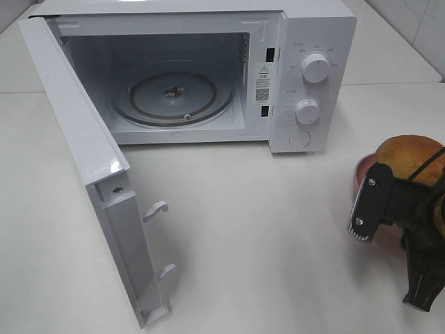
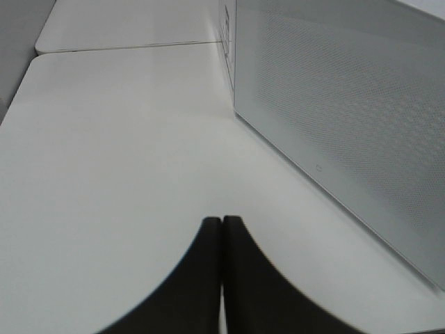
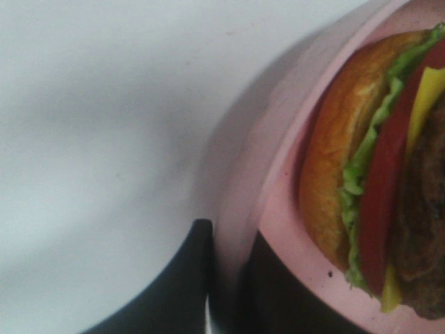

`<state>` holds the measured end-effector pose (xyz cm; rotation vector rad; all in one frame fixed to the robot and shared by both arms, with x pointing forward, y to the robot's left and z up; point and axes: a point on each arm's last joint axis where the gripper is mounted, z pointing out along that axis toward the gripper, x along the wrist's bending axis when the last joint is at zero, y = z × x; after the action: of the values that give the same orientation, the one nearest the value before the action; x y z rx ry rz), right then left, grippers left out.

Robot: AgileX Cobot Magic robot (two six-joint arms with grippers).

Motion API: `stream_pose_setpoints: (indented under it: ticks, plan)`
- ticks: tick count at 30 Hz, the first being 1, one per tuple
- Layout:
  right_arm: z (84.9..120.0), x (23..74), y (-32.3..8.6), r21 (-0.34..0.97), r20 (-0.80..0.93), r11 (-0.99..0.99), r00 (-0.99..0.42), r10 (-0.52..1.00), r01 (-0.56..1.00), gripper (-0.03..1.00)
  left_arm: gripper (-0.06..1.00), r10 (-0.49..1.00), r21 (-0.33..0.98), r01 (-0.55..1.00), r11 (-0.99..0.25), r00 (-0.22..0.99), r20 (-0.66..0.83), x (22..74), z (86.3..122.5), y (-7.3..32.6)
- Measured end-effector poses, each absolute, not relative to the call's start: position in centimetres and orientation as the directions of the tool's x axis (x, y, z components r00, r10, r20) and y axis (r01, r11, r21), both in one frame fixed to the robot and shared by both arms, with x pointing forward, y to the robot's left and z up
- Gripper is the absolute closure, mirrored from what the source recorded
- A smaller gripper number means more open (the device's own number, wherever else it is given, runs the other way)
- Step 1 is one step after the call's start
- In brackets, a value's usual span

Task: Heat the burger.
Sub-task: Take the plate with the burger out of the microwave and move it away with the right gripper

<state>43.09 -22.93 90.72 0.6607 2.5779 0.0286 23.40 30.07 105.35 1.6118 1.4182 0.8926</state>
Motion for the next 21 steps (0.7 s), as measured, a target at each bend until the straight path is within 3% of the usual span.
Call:
stream_pose_setpoints:
  ticks: [7,17,21]
  plan:
    - [90.4,45.2,-25.1,0.141,-0.435,0.817,-0.706,0.559,0.559,0.88,0.94,0.992,0.9,0.433,-0.058,0.125,0.004,23.4,105.3,30.1]
    - [89.2,45.6,-25.0,0.123,-0.406,0.818,-0.724,0.558,0.561,0.89,0.94,0.992,0.9,0.433,-0.058,0.125,0.004,23.4,105.3,30.1]
    - [89.2,45.6,-24.8,0.159,-0.395,0.804,-0.709,0.584,0.573,0.78,0.94,0.992,0.9,0.433,-0.058,0.125,0.004,23.4,105.3,30.1]
